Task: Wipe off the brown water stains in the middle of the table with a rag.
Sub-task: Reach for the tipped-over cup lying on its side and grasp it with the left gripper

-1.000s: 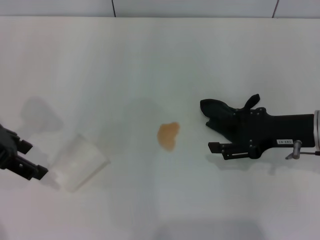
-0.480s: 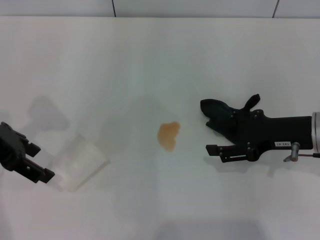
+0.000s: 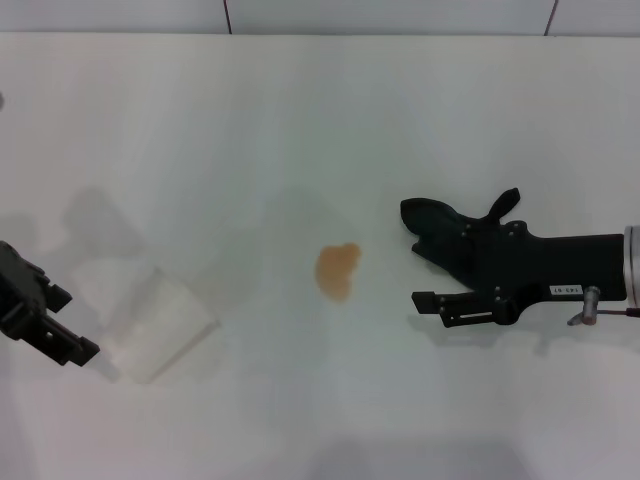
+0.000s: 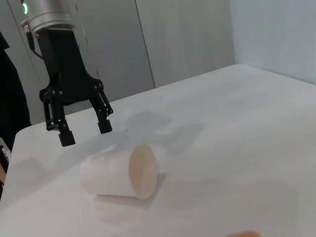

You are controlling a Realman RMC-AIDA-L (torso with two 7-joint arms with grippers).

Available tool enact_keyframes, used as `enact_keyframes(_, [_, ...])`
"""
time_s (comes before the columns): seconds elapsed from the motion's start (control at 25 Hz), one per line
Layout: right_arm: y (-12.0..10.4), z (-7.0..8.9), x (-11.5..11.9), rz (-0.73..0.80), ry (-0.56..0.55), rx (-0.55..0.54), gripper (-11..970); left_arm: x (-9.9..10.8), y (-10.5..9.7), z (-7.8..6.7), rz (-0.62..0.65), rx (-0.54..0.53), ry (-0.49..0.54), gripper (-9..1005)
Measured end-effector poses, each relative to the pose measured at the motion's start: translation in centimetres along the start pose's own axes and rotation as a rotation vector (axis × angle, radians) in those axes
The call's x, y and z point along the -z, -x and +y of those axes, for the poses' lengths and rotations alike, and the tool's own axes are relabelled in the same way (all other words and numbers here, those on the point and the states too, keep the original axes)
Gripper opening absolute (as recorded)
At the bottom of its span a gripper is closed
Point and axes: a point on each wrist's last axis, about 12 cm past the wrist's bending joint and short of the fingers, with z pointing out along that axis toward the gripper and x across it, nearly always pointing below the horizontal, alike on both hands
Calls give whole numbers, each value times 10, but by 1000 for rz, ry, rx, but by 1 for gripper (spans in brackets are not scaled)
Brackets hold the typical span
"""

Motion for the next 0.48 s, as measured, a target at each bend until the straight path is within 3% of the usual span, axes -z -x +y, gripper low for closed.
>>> enact_keyframes(0.48, [-2, 2, -1, 4, 8, -4, 813, -13, 11, 2, -2, -31, 0, 875])
